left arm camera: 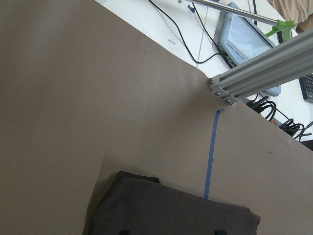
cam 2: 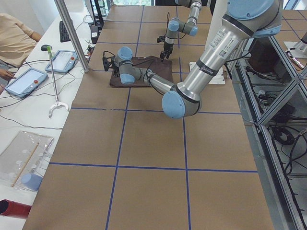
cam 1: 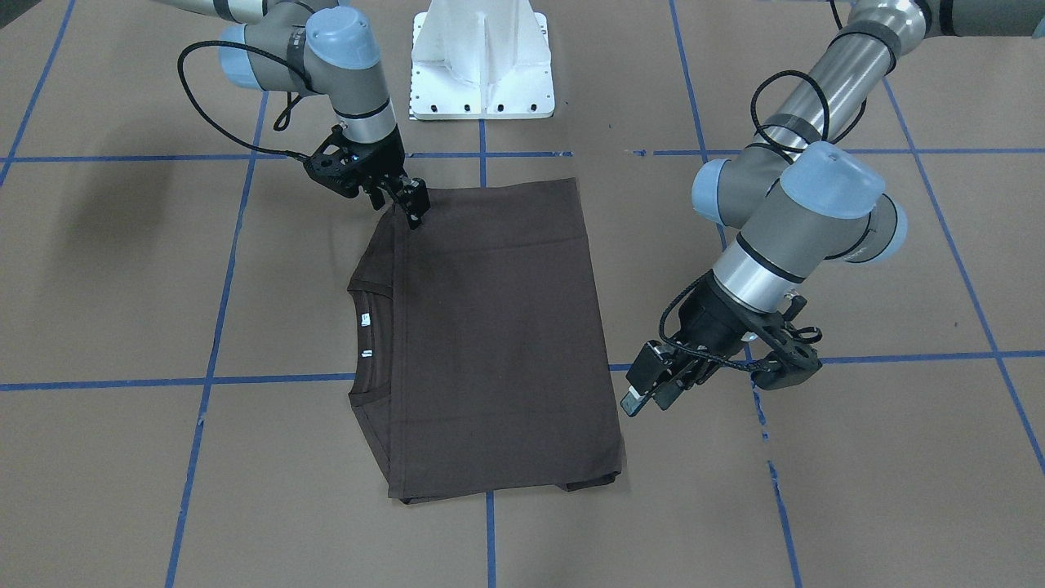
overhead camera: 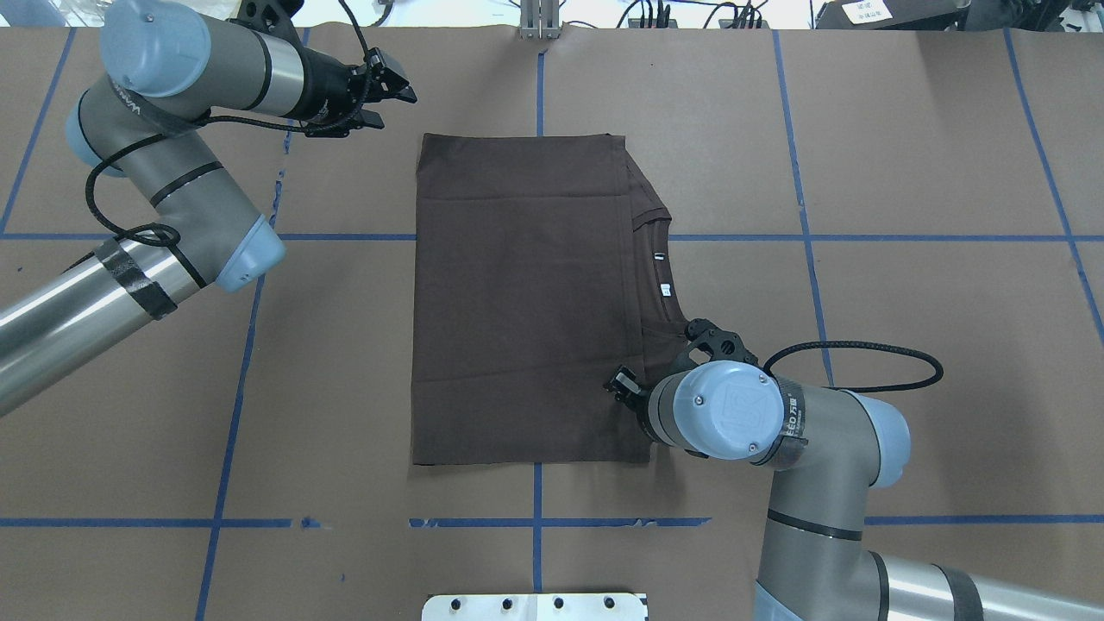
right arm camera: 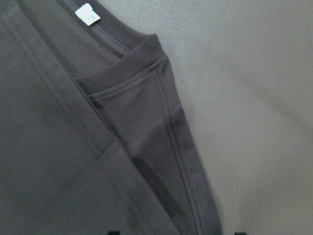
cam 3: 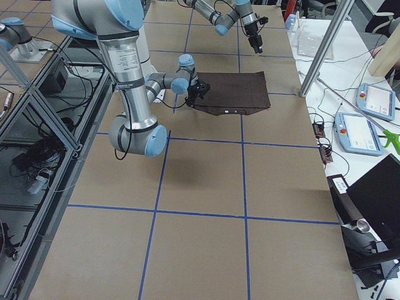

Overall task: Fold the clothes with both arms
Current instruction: 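Lower the left gripper to the shirt edge nearest the robot and grasp both corners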

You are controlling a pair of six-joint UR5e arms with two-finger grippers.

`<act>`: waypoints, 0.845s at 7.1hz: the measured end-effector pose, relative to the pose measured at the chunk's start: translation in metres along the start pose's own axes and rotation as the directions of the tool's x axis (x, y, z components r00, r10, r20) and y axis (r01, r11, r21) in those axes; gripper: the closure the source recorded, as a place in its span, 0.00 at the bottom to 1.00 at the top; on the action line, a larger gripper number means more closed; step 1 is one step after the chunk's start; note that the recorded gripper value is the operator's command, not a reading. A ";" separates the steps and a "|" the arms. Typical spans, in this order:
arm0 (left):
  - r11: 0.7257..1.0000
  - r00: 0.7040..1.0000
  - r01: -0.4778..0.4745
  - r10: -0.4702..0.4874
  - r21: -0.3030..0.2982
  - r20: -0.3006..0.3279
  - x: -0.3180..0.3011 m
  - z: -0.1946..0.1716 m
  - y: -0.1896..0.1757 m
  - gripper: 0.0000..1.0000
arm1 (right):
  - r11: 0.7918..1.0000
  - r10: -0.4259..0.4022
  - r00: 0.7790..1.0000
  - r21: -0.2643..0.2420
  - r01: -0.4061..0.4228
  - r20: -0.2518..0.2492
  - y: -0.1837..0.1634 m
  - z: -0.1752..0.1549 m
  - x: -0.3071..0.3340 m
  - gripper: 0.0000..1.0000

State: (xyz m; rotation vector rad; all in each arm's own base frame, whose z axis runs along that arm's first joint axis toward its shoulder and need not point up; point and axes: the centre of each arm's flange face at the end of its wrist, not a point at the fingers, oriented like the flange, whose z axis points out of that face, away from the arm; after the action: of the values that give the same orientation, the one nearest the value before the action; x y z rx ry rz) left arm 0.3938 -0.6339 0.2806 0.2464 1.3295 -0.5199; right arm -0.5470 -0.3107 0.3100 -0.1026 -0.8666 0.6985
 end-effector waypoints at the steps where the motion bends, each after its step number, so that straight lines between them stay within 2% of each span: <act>1: 1.000 1.000 0.004 -0.004 0.000 -0.001 0.001 0.000 0.000 0.35 | 1.000 0.003 1.000 -0.003 -0.003 -0.006 0.004 0.003 0.003 0.41; 2: 1.000 1.000 0.005 -0.005 0.000 -0.002 0.001 0.000 0.000 0.35 | 1.000 0.003 1.000 -0.005 -0.003 -0.010 0.007 0.004 0.005 0.74; 3: 1.000 1.000 0.006 -0.006 0.000 -0.002 0.001 -0.001 0.000 0.35 | 1.000 0.003 1.000 -0.006 -0.003 -0.012 0.008 0.004 0.005 1.00; 6: 1.000 1.000 0.007 -0.007 0.000 -0.003 0.002 -0.001 0.000 0.35 | 1.000 -0.001 1.000 -0.014 0.001 -0.003 0.011 -0.001 0.003 1.00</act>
State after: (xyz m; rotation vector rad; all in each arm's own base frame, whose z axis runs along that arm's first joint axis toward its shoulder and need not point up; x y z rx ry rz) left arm 0.3937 -0.6337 0.2787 0.2431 1.3339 -0.5252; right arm -0.5510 -0.3002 0.3071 -0.1156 -0.8687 0.6914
